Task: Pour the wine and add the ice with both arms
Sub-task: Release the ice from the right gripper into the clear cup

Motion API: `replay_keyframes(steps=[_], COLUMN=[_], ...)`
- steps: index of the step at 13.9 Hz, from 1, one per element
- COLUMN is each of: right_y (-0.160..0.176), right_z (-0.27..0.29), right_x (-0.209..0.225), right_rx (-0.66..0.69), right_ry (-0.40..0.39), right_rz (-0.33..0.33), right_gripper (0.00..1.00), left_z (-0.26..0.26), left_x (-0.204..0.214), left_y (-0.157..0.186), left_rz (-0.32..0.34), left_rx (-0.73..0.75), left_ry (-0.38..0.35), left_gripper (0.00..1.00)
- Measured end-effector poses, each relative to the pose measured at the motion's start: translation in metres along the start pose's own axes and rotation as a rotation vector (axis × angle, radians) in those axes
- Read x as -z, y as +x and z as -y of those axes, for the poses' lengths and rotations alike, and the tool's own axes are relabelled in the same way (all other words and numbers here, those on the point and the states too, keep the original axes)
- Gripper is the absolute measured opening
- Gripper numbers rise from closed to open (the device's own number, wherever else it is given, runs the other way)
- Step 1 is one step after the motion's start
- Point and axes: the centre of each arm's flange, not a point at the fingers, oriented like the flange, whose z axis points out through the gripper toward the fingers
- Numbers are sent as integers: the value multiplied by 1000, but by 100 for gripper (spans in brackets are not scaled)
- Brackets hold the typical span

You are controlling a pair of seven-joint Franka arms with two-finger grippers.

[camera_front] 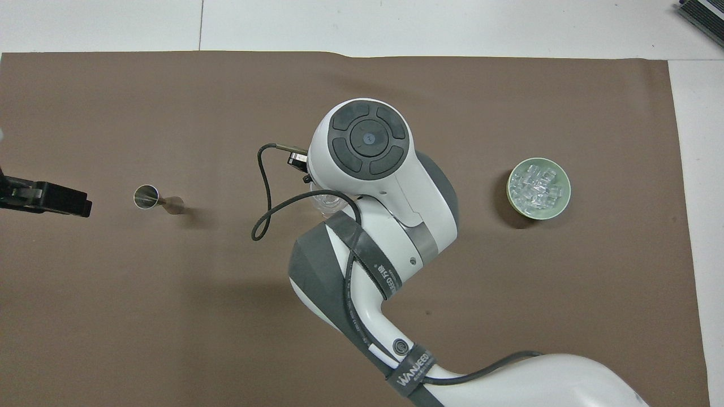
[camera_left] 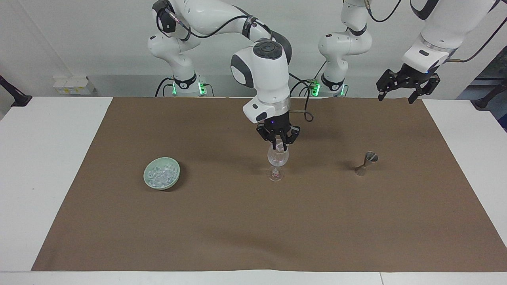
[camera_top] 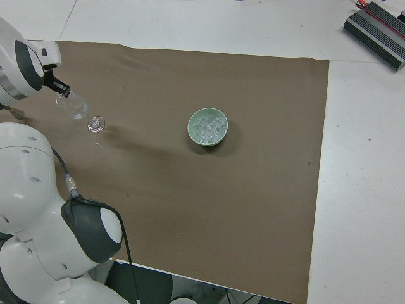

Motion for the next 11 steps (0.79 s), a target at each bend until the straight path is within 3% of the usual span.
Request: replay_keyframes(steps=[11], right_y=[-8], right_z=[-2], right_x=[-7], right_rx=[8], right_ry=[-40], right_rz=[30], right_gripper=[33], left_z=[0], left_x=[0], left_y=[0], left_rz=[0], left_rx=[0], left_ry=[0], left_gripper=[100])
